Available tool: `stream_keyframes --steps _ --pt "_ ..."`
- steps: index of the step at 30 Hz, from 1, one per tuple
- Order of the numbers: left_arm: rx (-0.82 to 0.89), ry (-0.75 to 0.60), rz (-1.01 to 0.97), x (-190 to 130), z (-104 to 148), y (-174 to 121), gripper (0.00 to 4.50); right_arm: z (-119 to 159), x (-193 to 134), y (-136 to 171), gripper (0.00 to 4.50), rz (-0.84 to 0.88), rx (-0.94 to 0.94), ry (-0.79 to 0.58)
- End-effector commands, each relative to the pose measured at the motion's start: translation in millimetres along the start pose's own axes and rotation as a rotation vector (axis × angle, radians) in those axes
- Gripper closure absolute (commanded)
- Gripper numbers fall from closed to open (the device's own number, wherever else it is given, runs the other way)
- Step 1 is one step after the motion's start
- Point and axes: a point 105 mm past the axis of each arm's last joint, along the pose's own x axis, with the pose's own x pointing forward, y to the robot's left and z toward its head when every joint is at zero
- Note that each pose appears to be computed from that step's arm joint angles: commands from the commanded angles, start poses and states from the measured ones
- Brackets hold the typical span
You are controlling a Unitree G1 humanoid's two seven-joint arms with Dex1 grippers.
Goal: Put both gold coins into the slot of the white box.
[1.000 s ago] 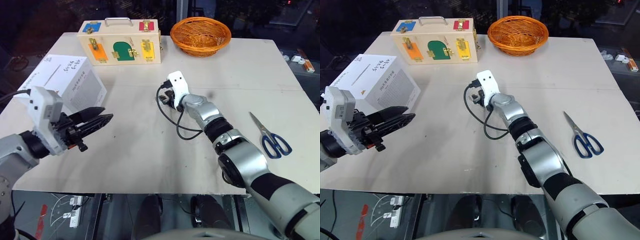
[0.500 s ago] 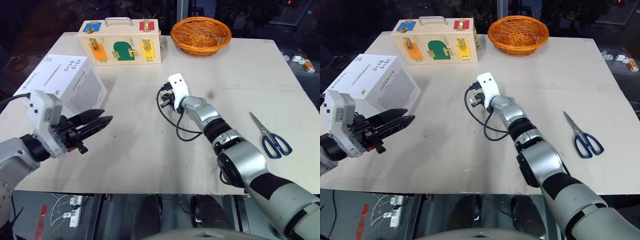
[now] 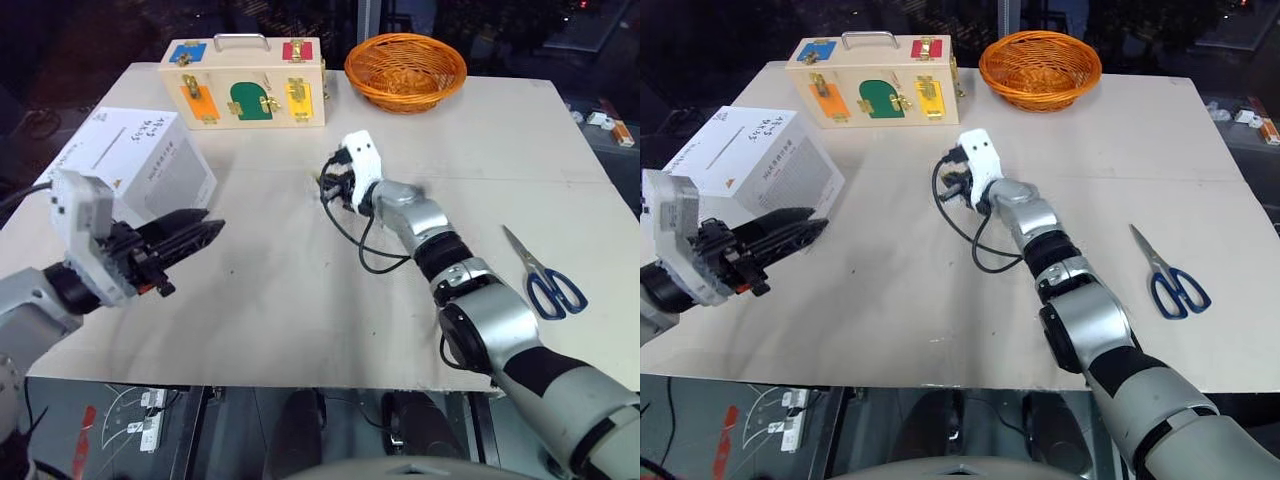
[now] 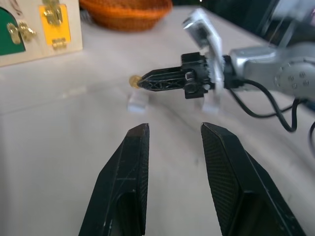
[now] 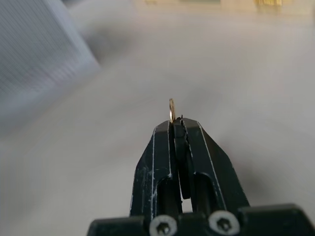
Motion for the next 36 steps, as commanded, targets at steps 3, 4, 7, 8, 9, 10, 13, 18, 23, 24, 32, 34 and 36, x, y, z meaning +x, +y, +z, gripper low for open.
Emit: stream_keyframes --steps 3,4,7,8,9,10,13,18,23,24,32,34,36 --pt "-0.057 -0.048 -0.099 22.3 12.8 -3.1 2.84 60.0 -50.6 43.2 4.48 0.348 0.08 -0.174" --pt "-0.068 -0.052 -0.13 27.7 14.2 -5.8 2.84 62.8 -59.9 49.4 4.48 0.386 0.079 -0.176" --pt "-0.12 -0.098 -0.269 51.4 28.8 -21.0 2.84 74.0 -98.7 71.1 4.48 0.535 0.071 -0.199" --pt "-0.126 -0.099 -0.293 55.2 30.8 -23.7 2.84 75.5 -105.1 74.7 4.48 0.556 0.071 -0.201" --pt "-0.135 -0.098 -0.324 58.5 32.1 -27.5 2.84 77.2 -110.9 77.1 4.48 0.57 0.079 -0.203" --pt "-0.146 -0.098 -0.357 61.5 34.0 -31.3 2.84 77.6 -116.0 79.6 4.48 0.584 0.081 -0.201" --pt "-0.174 -0.101 -0.416 66.8 38.8 -37.9 2.84 76.6 -122.9 84.1 4.48 0.598 0.083 -0.192" --pt "-0.208 -0.077 -0.514 71.4 39.5 -49.8 2.84 77.5 -127.2 88.9 4.48 0.602 0.085 -0.199" --pt "-0.262 -0.056 -0.583 67.0 41.6 -56.2 2.84 76.1 -131.8 93.8 4.48 0.614 0.085 -0.198" --pt "-0.266 -0.054 -0.582 66.5 41.5 -55.7 2.84 76.1 -133.1 94.9 4.48 0.621 0.086 -0.198" --pt "-0.296 -0.073 -0.579 64.9 44.7 -52.7 3.63 73.5 -137.8 97.9 4.5 0.648 0.096 -0.184" --pt "-0.297 -0.072 -0.576 64.6 44.8 -52.3 4.44 73.3 -137.9 97.3 4.5 0.648 0.097 -0.181" --pt "-0.301 -0.073 -0.576 63.7 45.2 -52.5 4.44 73.6 -138.9 97.4 4.5 0.65 0.098 -0.181"
